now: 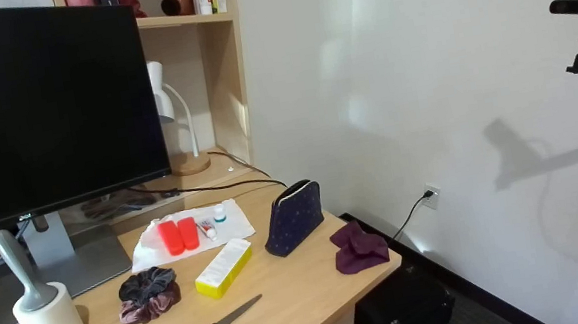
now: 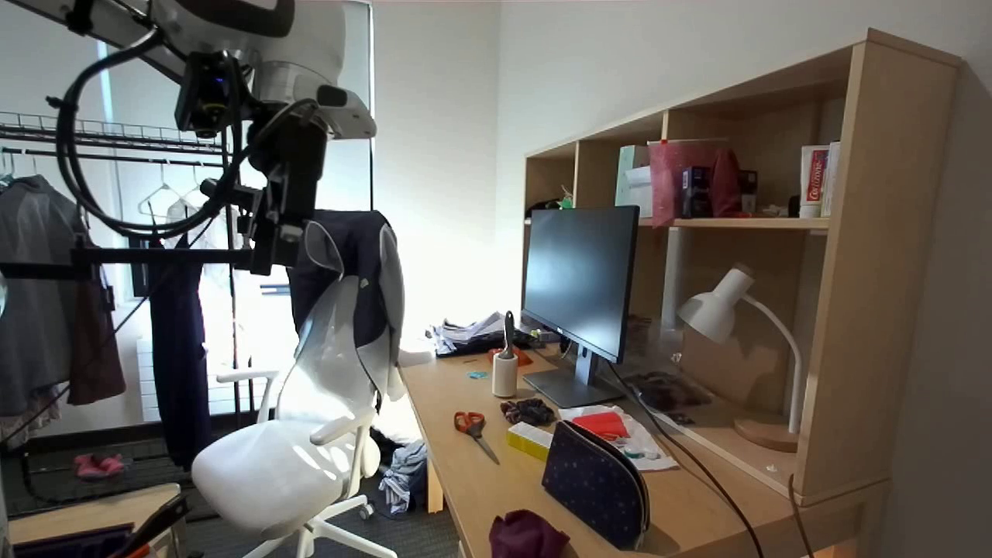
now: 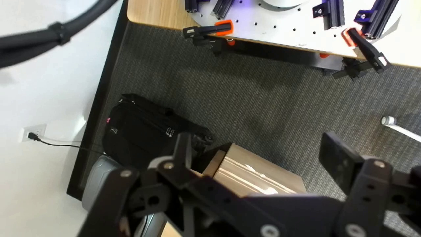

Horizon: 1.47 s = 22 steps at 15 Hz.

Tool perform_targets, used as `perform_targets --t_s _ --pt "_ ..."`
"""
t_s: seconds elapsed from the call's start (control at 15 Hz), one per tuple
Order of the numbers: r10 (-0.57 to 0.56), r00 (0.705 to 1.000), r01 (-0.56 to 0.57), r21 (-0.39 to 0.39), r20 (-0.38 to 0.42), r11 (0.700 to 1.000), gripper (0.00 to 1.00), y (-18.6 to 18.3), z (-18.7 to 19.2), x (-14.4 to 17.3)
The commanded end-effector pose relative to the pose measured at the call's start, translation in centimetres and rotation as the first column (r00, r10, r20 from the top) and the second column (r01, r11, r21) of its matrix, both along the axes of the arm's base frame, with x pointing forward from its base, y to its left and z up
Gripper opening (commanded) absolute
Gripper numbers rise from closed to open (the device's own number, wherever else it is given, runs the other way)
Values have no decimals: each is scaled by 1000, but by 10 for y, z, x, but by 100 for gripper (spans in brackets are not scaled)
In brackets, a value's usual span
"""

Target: Move the purple cloth to the right of the white cloth

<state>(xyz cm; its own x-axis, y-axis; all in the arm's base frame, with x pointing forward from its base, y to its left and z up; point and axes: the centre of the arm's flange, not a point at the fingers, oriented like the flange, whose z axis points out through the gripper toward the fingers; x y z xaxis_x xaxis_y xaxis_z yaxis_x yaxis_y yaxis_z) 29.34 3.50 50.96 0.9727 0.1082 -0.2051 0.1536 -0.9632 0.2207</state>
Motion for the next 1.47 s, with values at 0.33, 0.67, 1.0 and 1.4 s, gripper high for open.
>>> perform_targets --t_s 0.33,0.67,1.0,1.4 --pt "79 962 -61 -75 261 995 100 -47 13 68" --pt "113 921 -114 -19 373 993 100 -73 5 118" --pt "110 917 -141 54 384 988 100 -89 -15 187" --pt "82 958 -131 165 273 978 100 -105 -45 238"
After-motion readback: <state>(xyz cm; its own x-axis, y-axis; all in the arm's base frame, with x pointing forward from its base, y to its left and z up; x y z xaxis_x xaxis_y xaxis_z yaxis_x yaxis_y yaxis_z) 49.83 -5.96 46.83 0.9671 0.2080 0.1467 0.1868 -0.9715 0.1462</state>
